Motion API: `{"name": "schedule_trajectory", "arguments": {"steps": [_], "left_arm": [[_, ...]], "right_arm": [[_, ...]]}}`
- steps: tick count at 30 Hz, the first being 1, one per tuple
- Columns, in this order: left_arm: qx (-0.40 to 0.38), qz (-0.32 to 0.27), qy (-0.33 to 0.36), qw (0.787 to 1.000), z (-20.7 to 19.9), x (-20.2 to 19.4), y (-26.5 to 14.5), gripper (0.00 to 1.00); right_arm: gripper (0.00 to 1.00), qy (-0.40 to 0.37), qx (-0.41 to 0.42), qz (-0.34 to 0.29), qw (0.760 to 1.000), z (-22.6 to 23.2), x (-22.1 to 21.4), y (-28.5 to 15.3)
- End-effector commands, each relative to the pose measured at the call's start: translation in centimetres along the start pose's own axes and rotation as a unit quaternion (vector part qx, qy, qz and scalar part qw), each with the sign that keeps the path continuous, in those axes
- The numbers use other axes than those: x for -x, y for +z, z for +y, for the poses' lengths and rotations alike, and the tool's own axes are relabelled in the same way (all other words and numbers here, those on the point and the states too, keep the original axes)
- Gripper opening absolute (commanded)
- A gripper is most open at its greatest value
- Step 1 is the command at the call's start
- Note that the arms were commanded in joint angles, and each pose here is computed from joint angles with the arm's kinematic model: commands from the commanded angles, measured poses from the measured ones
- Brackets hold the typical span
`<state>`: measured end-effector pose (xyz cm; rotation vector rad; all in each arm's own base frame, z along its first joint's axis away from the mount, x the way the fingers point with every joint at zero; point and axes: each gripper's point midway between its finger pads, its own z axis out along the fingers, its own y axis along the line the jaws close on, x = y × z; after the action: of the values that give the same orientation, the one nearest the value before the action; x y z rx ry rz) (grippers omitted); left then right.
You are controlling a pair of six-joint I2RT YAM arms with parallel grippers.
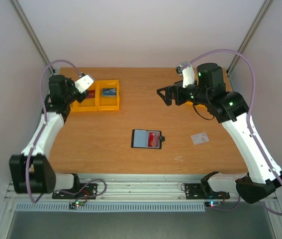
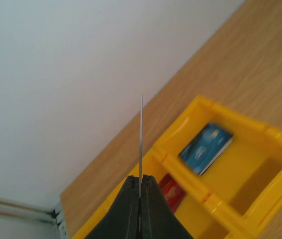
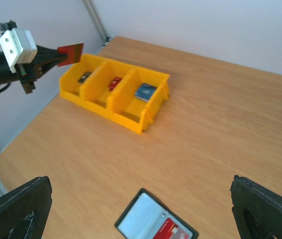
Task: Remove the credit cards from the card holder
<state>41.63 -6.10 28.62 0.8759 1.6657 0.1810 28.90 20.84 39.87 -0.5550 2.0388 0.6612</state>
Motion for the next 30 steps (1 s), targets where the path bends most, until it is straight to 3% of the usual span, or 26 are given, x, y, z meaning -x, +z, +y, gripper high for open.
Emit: {"name": "schedule_trajectory", "arguments": {"steps": [1, 10, 20, 23, 30], "left_arm": [[-0.036, 0.027, 0.073, 0.996, 2.1, -2.2, 2.4, 0.00], [-0.097, 0.160, 0.164, 0.968, 2.3, -9.8, 7.8, 0.00], [-0.135, 0.211, 0.215, 0.944, 1.0, -13.4, 11.2, 0.00], [-0.160, 0.222, 0.191, 0.943, -0.2, -14.0, 12.2, 0.00], [-0.136, 0.255, 0.206, 0.935, 0.7, -16.0, 14.1, 0.00]], "right_arm": [[0.99, 0.007, 0.005, -0.006, 1.000, -2.1, 1.0, 1.7], [0.98, 0.056, 0.033, -0.004, 0.998, -5.8, 2.2, 5.1], [0.98, 0.081, 0.034, -0.002, 0.996, -8.2, 2.1, 5.1], [0.99, 0.087, 0.033, -0.003, 0.996, -8.6, 2.0, 5.1], [0.99, 0.086, 0.034, -0.005, 0.996, -8.8, 1.9, 4.4]]}}
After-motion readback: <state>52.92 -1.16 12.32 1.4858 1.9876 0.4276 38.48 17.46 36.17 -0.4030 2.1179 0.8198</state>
